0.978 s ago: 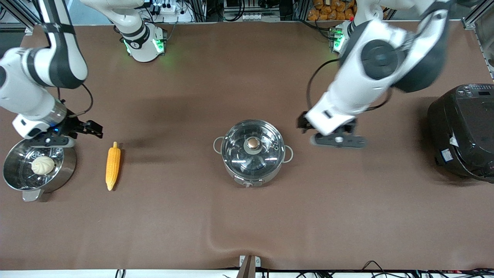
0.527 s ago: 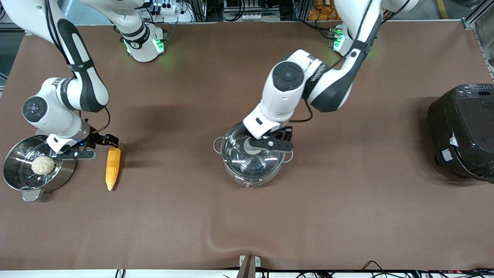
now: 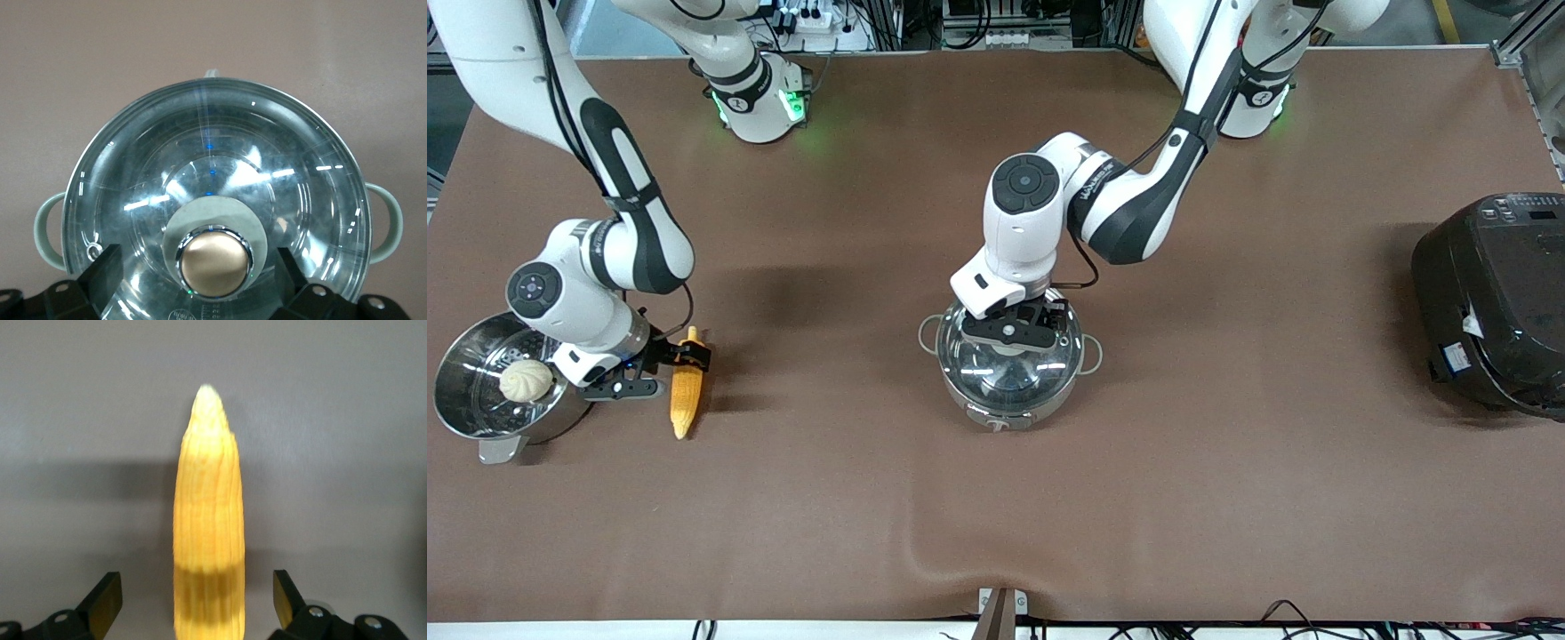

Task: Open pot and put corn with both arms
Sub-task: 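Grasp the lid knob with the left gripper while the right gripper grasps the corn, then lift the glass lid with the left gripper while the right gripper lifts the corn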

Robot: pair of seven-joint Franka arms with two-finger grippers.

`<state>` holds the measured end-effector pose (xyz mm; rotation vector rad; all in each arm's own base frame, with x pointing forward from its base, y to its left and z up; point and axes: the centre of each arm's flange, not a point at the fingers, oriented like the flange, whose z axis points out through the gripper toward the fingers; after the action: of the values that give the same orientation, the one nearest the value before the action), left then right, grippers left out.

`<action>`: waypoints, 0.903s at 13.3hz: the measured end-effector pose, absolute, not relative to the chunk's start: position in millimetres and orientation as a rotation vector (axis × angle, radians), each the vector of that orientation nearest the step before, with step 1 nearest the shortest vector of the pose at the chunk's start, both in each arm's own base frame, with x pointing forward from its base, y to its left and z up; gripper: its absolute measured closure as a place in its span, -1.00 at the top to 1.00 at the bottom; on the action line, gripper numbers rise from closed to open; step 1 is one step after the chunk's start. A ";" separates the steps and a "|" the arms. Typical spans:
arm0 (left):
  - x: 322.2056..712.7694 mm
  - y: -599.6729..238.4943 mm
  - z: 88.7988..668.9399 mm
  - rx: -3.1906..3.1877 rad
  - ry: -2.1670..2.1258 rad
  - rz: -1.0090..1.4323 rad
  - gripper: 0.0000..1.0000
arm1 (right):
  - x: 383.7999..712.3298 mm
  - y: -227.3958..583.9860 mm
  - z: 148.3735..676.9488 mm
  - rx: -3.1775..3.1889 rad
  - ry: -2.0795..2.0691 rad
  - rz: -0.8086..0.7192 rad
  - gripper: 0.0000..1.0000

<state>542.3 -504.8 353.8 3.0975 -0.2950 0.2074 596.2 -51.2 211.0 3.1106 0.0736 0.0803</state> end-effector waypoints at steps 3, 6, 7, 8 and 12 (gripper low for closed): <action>540.1 -508.4 349.5 3.105 -0.174 0.202 0.82 | 602.8 -52.9 188.5 3.106 0.074 0.095 1.00; 534.7 -514.2 345.8 3.109 -0.143 0.198 0.15 | 604.5 -53.0 185.9 3.106 0.075 0.092 0.32; 535.1 -514.0 346.5 3.110 -0.143 0.199 0.00 | 606.0 -53.7 187.5 3.105 0.074 0.094 0.13; 535.1 -514.1 346.3 3.110 -0.143 0.199 0.00 | 608.0 -54.2 189.8 3.105 0.072 0.093 -0.09; 536.6 -513.0 355.0 3.108 -0.138 0.205 0.00 | 628.1 -41.1 236.0 3.120 0.103 -0.042 -0.32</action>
<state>536.6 -513.0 355.0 3.1076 -0.1380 0.2053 628.1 -41.1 236.0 3.1197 0.1031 -0.0419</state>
